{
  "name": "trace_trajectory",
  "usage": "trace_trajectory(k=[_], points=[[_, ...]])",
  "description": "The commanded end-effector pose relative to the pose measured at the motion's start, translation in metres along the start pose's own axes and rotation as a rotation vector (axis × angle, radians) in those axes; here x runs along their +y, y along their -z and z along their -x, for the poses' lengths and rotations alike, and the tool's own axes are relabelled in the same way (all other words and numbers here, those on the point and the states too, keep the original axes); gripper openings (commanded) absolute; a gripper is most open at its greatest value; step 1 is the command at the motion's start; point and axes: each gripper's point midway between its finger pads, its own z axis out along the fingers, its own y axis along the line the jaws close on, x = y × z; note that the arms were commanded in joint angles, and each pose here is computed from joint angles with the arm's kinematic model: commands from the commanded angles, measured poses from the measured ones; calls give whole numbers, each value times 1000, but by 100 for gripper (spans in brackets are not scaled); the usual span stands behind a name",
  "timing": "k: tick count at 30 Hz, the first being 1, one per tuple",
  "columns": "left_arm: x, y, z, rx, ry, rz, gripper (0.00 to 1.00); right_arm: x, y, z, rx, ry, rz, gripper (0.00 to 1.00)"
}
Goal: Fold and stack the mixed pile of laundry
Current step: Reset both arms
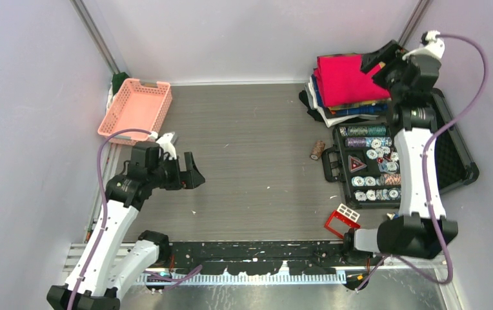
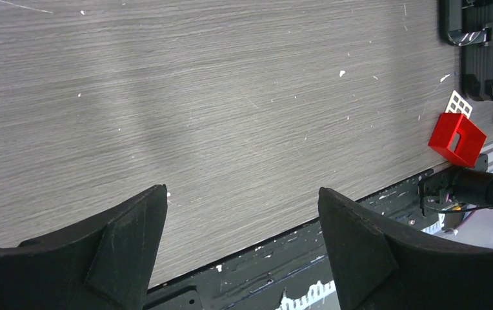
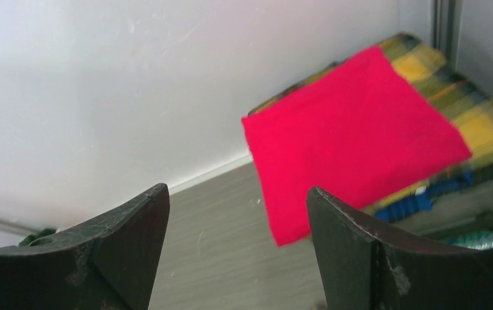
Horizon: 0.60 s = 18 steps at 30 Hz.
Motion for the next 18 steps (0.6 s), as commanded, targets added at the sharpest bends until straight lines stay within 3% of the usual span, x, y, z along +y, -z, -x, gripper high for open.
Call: trace_trajectory(k=[1, 11, 18], points=[[-7, 9, 12, -69, -36, -24, 89, 14, 44, -9, -7, -83, 70, 82], [-13, 18, 15, -116, -55, -54, 89, -19, 114, -97, 152, -113, 14, 82], [-15, 21, 16, -135, -61, -60, 89, -33, 148, -156, 185, -177, 61, 82]])
